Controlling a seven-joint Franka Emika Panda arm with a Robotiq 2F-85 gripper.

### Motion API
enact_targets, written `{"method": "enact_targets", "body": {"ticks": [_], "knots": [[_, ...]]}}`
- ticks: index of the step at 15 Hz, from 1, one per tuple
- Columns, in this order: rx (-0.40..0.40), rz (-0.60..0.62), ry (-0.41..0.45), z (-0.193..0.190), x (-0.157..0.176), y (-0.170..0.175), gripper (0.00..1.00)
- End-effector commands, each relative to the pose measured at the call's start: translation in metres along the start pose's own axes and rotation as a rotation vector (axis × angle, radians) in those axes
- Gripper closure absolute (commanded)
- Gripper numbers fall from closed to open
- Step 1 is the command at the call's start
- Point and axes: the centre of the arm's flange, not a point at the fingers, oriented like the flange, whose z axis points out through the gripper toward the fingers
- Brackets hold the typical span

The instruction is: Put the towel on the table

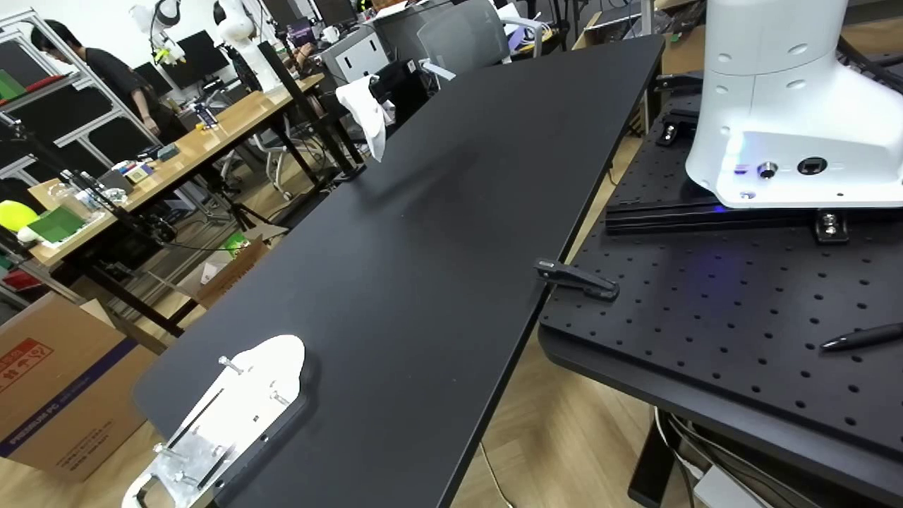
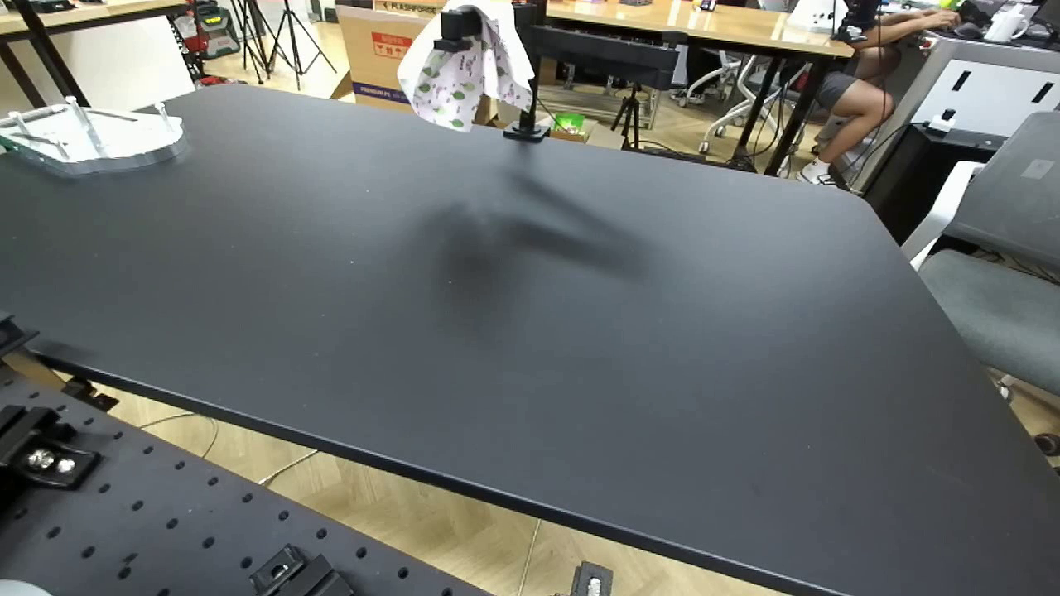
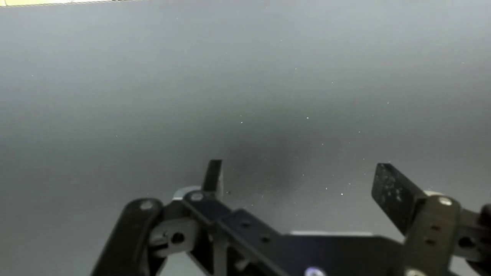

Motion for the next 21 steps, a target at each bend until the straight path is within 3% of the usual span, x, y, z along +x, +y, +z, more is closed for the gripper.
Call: {"method": "enact_targets", "body": {"ticks": [1,4,7,16,17,21], "knots": [[-0.042,0.027,0.048,0.000,0.024,0.016,0.00],[-0.094,0.021,0.115,0.003,0.058,0.034,0.00],[-0.107,-0.004,0.125,0.011,0.095,0.041,0.00],[-0.087,-0.115,0.090,0.027,0.200,0.010,0.00],[-0.092,-0.100,0.107,0.034,0.168,0.015,0.00],[-0.091,-0.106,0.098,0.041,0.174,0.013,0.00]]}}
